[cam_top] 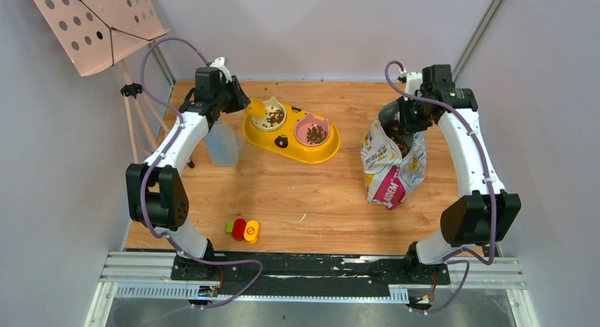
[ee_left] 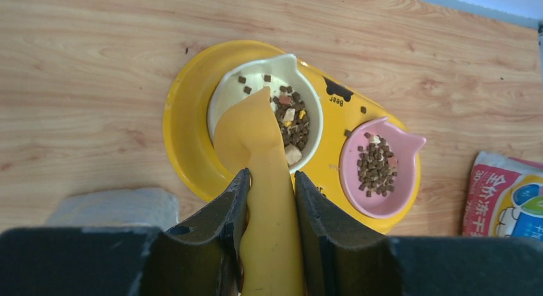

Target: Serve the pet food

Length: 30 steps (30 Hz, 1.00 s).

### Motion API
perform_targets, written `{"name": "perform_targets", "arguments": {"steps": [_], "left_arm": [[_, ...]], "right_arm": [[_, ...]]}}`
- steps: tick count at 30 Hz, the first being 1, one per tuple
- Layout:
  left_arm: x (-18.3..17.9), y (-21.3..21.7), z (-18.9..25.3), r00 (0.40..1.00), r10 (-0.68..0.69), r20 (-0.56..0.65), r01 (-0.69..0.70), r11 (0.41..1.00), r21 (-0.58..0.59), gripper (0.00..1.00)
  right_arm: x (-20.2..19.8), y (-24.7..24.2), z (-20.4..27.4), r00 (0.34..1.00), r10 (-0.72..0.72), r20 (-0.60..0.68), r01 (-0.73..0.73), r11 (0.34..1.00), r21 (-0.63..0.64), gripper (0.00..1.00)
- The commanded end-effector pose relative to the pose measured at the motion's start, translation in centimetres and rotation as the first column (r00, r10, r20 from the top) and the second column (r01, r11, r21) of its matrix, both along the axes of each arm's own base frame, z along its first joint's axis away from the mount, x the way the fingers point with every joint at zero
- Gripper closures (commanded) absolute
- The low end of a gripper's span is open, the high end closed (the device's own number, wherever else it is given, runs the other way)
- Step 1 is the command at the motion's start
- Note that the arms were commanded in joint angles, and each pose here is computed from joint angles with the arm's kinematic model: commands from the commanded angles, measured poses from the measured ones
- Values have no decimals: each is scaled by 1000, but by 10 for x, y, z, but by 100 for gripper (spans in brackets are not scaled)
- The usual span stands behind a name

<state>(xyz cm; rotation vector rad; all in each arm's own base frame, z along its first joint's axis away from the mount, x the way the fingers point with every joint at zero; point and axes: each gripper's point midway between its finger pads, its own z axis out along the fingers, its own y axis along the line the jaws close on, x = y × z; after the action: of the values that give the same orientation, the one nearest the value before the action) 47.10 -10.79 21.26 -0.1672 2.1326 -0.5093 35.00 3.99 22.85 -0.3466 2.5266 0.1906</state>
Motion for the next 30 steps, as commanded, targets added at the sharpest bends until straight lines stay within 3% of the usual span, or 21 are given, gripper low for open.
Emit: {"name": "perform_targets", "arguments": {"steps": [1, 9, 13, 17, 20, 25, 30], "left_arm": [[14, -11, 33, 989, -74, 131, 55, 988, 141, 100], [5, -46, 81, 947, -222, 231, 170, 959, 225, 100], [-6, -66, 132, 898, -292, 331, 250, 954, 162, 100], [-31, -107, 186, 814, -393, 428, 414, 909, 47, 100], [-61, -149, 227, 694, -497, 521, 585, 811, -6, 100], [-124, -221, 262, 486, -640, 596, 817, 574, -50, 100], [-140, -267, 249, 459, -696, 552, 856, 512, -66, 100]], "right_arm": [[8, -1, 14, 997, -11, 71, 10, 1000, 18, 100], [15, 1, 37, 992, -20, 125, 15, 999, 37, 100], [23, 4, 66, 981, -21, 193, 10, 998, 57, 100], [29, 8, 93, 966, -24, 256, 3, 997, 82, 100], [30, 12, 105, 959, -25, 283, -4, 995, 103, 100], [30, 16, 108, 957, -20, 288, -16, 992, 124, 100], [30, 20, 115, 954, -22, 300, -25, 988, 150, 100]]}}
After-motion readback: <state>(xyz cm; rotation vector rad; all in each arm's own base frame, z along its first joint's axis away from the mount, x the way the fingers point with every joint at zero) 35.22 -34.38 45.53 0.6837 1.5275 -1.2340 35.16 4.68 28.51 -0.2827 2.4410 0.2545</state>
